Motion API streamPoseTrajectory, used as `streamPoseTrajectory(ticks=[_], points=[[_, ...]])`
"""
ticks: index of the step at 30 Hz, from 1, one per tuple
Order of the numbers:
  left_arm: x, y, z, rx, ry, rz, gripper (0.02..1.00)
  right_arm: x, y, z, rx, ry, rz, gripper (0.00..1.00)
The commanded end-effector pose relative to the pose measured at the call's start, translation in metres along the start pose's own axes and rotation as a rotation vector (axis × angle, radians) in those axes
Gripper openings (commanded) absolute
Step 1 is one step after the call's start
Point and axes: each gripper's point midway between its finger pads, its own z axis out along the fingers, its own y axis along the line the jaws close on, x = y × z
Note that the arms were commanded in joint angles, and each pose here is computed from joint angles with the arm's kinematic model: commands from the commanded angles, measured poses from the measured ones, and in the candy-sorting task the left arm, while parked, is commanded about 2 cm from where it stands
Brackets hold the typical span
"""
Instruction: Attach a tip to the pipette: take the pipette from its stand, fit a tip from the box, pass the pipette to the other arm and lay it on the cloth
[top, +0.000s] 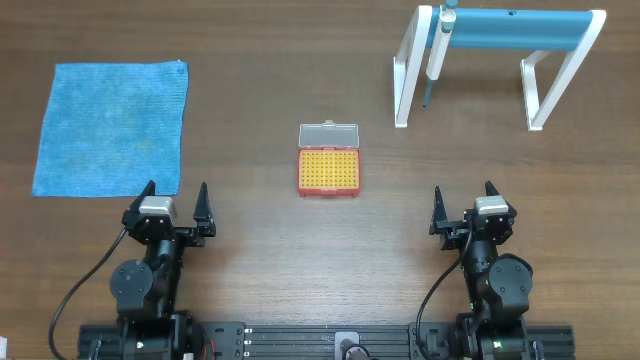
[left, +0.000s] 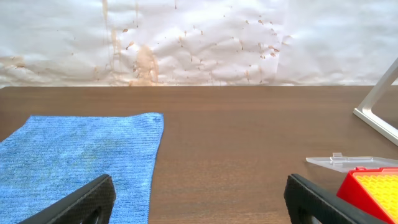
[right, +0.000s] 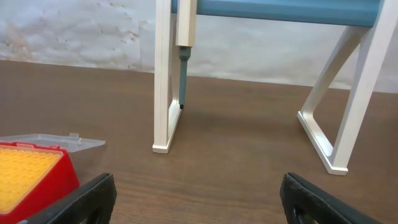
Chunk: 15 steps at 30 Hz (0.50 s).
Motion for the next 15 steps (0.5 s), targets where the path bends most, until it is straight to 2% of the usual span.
streamPoseTrajectory(ticks=[1,15], points=[[0.0005,0.0004,-0.0005,-0.004,0.000,0.020,0.879,0.0015,-0.0001,-0.0002,0.004,0.002,-0.011,0.855],[0.0005,0.0004,-0.0005,-0.004,0.000,0.020,0.882,0.0002,0.0011,-0.0002,-0.003,-0.003,-0.011,0.855]])
